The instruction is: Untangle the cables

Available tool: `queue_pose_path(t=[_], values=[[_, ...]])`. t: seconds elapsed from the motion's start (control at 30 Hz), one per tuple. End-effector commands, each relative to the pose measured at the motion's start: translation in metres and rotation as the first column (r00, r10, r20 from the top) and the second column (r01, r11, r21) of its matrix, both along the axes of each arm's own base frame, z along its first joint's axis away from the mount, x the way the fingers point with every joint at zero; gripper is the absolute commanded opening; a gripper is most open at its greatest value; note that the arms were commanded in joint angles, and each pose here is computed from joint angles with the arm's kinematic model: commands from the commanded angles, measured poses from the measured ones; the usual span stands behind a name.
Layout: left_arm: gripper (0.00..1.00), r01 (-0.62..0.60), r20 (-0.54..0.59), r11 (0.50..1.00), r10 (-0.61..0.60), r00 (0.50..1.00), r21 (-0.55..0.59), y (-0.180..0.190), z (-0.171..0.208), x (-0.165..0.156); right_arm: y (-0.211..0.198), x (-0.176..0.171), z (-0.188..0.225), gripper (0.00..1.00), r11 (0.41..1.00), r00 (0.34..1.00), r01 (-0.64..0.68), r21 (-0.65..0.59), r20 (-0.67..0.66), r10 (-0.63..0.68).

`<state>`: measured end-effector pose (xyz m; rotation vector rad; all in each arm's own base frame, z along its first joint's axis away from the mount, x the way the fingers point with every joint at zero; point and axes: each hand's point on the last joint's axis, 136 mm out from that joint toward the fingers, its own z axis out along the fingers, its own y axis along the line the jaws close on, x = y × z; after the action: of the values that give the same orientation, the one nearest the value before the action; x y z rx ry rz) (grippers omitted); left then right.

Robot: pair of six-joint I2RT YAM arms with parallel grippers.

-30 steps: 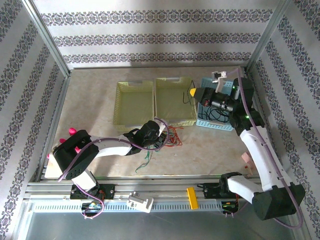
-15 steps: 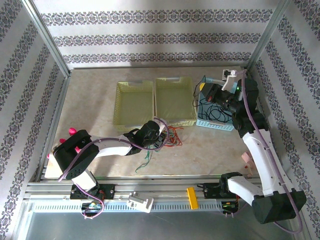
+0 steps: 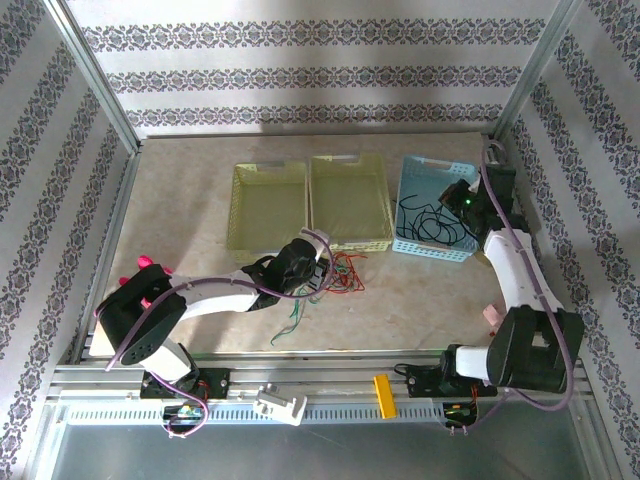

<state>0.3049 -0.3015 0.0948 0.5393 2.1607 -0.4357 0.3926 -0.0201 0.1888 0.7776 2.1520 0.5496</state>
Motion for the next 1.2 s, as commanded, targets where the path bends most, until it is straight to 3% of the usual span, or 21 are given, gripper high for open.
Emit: queue_pose_path(t=[0.0,0.17,0.27,0.3,0.33,0.37,0.5,0.67,0.73,0.93,1.03,1.17], values=[[0.0,-0.041,0.007,0.999,0.041,0.999,-0.004,0.01,0.007,0.001,-0.007,-0.005,-0.026,0.0,0.999,0.997,0.024,0.038,-0.068,-0.022],[0.0,-0.055,0.022,0.998,0.055,0.998,0.002,0.013,0.011,0.003,0.007,-0.007,-0.052,0.0,0.994,0.99,-0.029,0.104,-0.134,0.043],[0.0,-0.08,0.034,0.997,0.079,0.996,0.008,0.016,0.013,0.006,0.012,-0.007,-0.059,0.05,0.989,0.985,-0.048,0.139,-0.156,0.07],[0.0,-0.086,0.037,0.996,0.085,0.996,0.008,0.016,0.013,0.007,0.016,-0.006,-0.059,0.12,0.986,0.985,-0.063,0.152,-0.153,0.087],[0.0,-0.092,0.038,0.996,0.092,0.995,0.005,0.016,0.014,0.009,0.02,-0.005,-0.058,0.29,0.983,0.983,-0.084,0.164,-0.145,0.109],[0.0,-0.098,0.038,0.995,0.098,0.994,0.003,0.016,0.015,0.009,0.025,-0.003,-0.054,0.39,0.981,0.983,-0.105,0.165,-0.134,0.127],[0.0,-0.127,0.03,0.992,0.126,0.992,0.014,0.02,0.01,0.011,0.033,-0.002,-0.034,0.55,0.988,0.987,-0.136,0.066,-0.079,0.141],[0.01,-0.13,0.022,0.99,0.129,0.991,0.048,0.027,0.007,0.008,0.043,-0.014,0.004,0.57,0.971,0.989,-0.149,-0.188,-0.012,0.15],[0.01,-0.119,0.016,0.991,0.118,0.993,0.067,0.029,0.007,0.005,0.055,-0.02,0.014,0.57,0.954,0.981,-0.188,-0.233,0.009,0.195],[0.05,-0.026,-0.095,0.99,0.04,0.995,0.136,0.044,-0.005,-0.029,0.091,-0.038,0.02,0.57,0.933,0.944,-0.318,-0.171,0.038,0.328],[0.13,0.069,-0.191,0.987,-0.041,0.981,0.144,0.049,-0.017,-0.057,0.123,-0.049,0.018,0.56,0.889,0.89,-0.446,-0.103,0.047,0.453],[0.14,0.118,-0.286,0.98,-0.068,0.956,0.161,0.054,-0.035,-0.076,0.16,-0.066,0.007,0.55,0.811,0.814,-0.578,-0.092,0.013,0.581]])
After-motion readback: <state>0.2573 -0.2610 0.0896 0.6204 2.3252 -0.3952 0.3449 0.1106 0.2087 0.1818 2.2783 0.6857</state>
